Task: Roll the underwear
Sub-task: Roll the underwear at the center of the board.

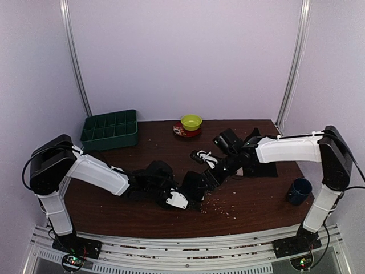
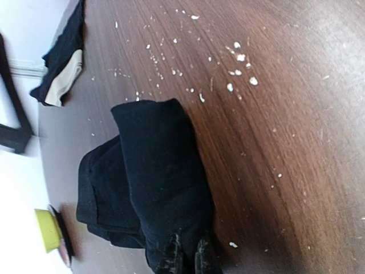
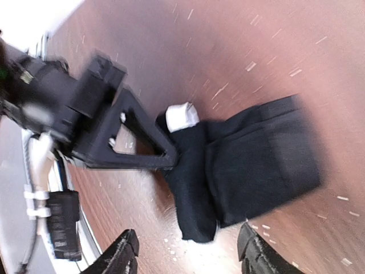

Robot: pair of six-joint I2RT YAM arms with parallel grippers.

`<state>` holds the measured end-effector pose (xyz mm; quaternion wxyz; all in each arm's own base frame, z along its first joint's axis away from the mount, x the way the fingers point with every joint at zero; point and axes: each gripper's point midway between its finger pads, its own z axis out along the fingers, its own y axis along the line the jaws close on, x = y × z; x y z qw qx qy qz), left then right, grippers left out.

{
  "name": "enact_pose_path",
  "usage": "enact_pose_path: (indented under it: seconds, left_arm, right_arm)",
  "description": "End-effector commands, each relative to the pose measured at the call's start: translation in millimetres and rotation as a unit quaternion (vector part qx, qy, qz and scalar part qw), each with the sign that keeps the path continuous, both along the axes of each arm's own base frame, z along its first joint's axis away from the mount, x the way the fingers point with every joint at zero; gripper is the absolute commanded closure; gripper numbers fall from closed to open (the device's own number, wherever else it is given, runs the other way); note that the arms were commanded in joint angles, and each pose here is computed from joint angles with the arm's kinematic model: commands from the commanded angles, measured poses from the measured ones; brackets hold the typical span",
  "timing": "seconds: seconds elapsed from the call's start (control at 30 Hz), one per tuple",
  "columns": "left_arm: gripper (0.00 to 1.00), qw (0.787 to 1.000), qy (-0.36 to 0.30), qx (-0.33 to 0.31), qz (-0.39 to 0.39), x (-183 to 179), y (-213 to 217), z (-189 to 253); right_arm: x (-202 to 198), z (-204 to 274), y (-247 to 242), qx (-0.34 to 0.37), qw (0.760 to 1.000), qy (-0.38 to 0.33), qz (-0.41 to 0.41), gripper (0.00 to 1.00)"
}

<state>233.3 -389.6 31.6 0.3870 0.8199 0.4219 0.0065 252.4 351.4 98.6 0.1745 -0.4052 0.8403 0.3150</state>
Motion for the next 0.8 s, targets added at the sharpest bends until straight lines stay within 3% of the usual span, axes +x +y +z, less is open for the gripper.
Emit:
enact_pose_path:
  seconds: [0.0,0.2,0.37,0.57,0.77]
  left_arm:
    - [1.00,0.989,0.115,0.086,0.022,-28,30,-35]
    - [1.00,0.975,0.189,0.108,0.044,-33,30,-36]
    - [1.00,0.946,0.290,0.126,0.071,-26,23,-36]
    - [1.00,0.906,0.393,0.129,0.091,-13,12,-34]
    - [1.00,0.865,0.474,0.119,0.117,9,11,-32]
  right_arm:
    - [23,41,-20,0.023,0.991,-0.104,-0.087,0.37]
    - [7,69,-61,0.004,0.958,-0.245,-0.147,0.32]
    - [-23,104,-72,0.046,0.921,-0.351,-0.163,0.27]
    - [-66,117,-63,0.084,0.888,-0.436,-0.116,0.25]
    - [-89,83,-36,0.040,0.884,-0.464,-0.032,0.26]
